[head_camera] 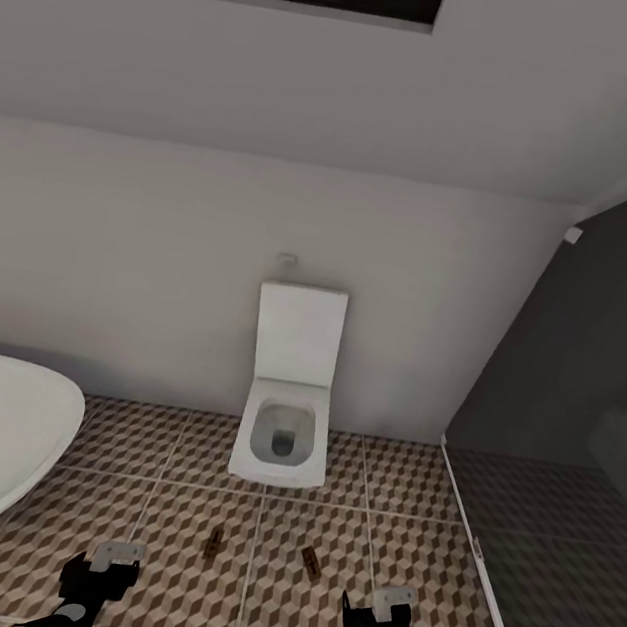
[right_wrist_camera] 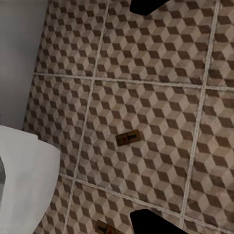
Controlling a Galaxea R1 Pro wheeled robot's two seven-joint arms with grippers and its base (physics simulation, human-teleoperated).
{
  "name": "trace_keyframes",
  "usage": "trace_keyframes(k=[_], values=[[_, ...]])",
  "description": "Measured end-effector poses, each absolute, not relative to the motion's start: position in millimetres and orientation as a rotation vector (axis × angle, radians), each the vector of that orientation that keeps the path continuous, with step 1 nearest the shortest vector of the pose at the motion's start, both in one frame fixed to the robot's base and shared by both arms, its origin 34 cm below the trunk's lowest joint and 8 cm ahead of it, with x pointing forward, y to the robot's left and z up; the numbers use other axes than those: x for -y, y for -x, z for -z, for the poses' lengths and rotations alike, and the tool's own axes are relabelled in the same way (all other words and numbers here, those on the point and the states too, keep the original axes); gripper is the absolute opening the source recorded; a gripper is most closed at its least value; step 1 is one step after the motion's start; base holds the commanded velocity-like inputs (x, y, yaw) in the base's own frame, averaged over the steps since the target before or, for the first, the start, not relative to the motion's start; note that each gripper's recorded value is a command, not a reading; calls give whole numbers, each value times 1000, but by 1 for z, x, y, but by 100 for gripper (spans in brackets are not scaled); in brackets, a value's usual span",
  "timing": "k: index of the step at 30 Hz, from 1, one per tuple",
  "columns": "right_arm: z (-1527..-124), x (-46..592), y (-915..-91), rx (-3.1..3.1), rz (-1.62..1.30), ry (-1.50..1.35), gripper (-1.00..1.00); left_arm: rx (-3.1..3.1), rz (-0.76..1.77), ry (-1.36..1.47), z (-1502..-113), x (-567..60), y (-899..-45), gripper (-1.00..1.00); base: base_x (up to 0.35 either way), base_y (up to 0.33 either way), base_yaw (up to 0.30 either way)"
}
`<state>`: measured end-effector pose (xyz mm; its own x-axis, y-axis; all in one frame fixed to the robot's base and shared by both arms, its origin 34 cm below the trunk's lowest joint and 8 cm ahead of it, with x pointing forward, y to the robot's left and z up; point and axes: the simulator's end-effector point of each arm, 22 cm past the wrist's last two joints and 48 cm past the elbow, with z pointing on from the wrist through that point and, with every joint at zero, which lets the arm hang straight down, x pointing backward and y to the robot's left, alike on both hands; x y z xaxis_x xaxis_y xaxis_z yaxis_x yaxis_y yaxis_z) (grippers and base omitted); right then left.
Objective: Take the four mousetraps from the cabinet in the bathroom and place them on the bathroom floor. Make sure all four end up on the same floor surface, and ensure that at least two of them are either under or directly next to the same bathroom sink.
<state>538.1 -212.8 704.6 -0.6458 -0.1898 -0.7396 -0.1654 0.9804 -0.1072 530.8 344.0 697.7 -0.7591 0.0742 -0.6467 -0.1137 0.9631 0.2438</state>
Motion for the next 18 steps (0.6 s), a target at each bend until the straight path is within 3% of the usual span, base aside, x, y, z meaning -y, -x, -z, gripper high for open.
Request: trace_keyframes(k=[18], values=[[-717, 212, -546, -2256, 40, 244, 100, -2379, -347, 32, -710, -344, -539, 100, 0, 0, 0]])
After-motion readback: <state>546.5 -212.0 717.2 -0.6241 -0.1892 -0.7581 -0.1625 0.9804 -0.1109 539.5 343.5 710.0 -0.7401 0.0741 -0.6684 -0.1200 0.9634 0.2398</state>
